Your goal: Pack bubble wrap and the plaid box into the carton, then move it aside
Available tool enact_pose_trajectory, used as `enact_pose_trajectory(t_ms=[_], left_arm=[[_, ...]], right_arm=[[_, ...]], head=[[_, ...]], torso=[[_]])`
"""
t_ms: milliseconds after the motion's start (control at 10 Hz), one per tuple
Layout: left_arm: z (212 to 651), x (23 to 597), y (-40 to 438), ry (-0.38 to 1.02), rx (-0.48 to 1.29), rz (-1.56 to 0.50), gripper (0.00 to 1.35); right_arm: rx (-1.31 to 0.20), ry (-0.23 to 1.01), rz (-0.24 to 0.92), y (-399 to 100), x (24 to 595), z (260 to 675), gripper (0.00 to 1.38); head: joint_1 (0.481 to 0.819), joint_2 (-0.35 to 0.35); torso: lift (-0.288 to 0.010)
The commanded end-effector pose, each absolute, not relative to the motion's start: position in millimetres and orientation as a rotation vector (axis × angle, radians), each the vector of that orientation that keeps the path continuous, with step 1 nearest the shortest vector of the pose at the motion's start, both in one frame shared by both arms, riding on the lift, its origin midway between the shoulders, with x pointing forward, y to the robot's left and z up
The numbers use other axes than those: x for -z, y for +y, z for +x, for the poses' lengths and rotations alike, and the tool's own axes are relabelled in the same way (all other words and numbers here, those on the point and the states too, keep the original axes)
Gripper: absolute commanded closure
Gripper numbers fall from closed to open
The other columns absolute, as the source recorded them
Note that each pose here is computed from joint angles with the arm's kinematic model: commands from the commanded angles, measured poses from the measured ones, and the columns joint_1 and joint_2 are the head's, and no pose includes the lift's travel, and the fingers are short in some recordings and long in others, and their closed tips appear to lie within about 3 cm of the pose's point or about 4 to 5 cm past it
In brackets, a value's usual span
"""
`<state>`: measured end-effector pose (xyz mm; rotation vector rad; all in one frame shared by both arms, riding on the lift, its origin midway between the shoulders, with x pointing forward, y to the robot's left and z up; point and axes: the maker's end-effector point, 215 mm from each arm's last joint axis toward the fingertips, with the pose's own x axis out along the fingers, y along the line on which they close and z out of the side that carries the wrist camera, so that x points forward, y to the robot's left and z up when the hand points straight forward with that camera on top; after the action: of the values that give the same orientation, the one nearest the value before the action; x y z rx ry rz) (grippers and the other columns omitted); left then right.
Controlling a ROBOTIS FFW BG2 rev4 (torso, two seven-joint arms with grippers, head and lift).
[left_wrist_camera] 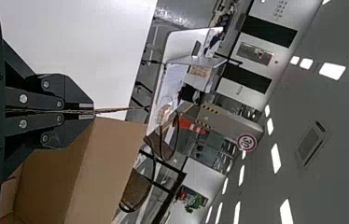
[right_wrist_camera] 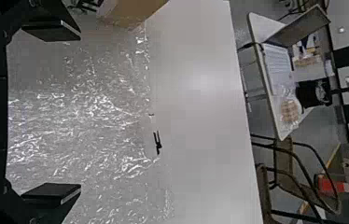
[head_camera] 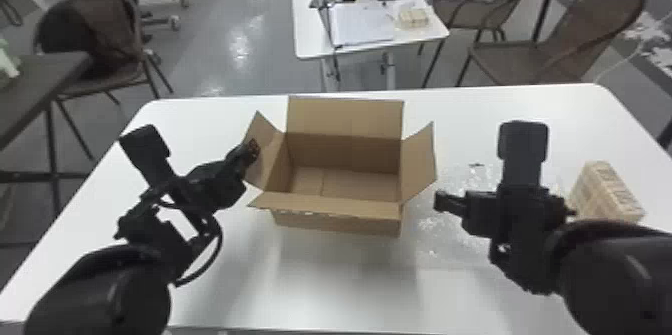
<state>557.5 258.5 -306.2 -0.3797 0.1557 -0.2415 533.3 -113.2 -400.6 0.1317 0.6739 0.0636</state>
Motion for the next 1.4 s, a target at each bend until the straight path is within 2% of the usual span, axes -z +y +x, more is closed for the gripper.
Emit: enact_pose_trajectory(t_ms=[0, 300, 400, 500, 600, 900, 1300], left_arm=[[559, 305, 256, 0.154, 0.247, -0.382, 1.21], [558, 306, 255, 0.155, 0.250, -0.390, 1.21], [558, 306, 255, 0.154, 0.252, -0.393, 1.21], [558, 305, 255, 0.152, 0.252, -0.394, 1.21], [558, 304, 256, 0.148, 0.252, -0.393, 1.21], [559, 304, 255, 0.145, 0.253, -0.399, 1.21], [557, 304, 260, 0.140, 0.244, -0.401, 1.21]], right_arm=[[-0.067, 0.755, 0.102, -111, 419, 526, 0.15], [0.000, 0.868, 0.070, -133, 451, 511, 0.15], [0.019, 0.891, 0.070, -141, 461, 510, 0.20], [0.036, 0.903, 0.071, -148, 466, 509, 0.46], [0.047, 0.912, 0.065, -154, 467, 508, 0.81], [0.016, 0.867, 0.106, -154, 453, 511, 1.05], [-0.012, 0.678, 0.178, -155, 392, 522, 1.06]], head=[[0.695, 0.145], [0.695, 0.138], [0.695, 0.130], [0.695, 0.121], [0.695, 0.117], [0.695, 0.103], [0.695, 0.104]], torso=[[-0.166], [-0.166], [-0.166], [-0.166], [-0.166], [-0.166], [-0.166]])
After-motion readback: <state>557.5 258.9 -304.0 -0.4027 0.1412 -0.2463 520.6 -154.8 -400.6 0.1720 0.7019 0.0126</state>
